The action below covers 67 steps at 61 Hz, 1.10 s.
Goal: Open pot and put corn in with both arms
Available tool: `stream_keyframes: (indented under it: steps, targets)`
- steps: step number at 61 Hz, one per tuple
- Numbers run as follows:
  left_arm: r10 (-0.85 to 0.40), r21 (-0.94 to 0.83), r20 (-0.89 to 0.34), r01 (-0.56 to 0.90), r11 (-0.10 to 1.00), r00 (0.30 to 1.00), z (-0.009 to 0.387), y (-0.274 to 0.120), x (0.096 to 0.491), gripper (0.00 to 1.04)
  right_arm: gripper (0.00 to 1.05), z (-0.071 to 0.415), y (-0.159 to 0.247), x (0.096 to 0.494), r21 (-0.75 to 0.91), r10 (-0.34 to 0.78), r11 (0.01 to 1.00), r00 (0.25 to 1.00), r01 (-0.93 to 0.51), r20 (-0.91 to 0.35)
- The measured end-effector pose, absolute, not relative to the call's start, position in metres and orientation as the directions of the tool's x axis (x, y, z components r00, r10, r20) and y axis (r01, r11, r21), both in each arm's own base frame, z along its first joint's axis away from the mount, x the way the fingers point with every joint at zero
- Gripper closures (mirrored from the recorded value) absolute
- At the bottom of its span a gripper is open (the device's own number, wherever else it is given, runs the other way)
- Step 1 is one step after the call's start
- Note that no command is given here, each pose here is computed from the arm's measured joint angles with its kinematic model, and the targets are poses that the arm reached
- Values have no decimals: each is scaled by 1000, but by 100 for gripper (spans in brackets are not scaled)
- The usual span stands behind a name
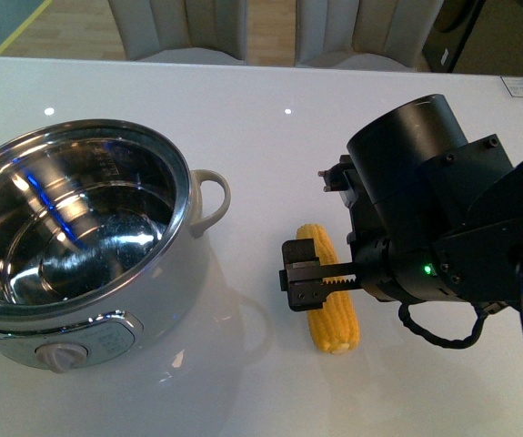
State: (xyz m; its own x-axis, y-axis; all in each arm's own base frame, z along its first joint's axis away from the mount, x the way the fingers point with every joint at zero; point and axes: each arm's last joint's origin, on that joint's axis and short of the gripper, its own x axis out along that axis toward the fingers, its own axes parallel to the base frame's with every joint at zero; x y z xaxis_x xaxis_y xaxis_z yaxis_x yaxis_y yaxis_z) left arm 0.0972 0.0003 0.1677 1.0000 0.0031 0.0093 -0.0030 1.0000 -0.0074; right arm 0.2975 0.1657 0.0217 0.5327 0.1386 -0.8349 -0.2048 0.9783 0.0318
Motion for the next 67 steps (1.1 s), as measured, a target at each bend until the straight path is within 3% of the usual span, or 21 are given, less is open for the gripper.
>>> stream_keyframes:
  steps: [35,52,67]
  targets:
    - [3,-7,9,-3,1000,1000,168,0,97,7,10,-12,186,291,-63,116,940,487,-336,-866]
    - [3,-7,9,-3,1000,1000,168,0,97,7,54,-14,185,290,-67,114,937,482,-342,-869]
    - [3,-7,9,-3,1000,1000,168,0,97,7,73,-10,180,290,-31,133,948,481,-318,-867]
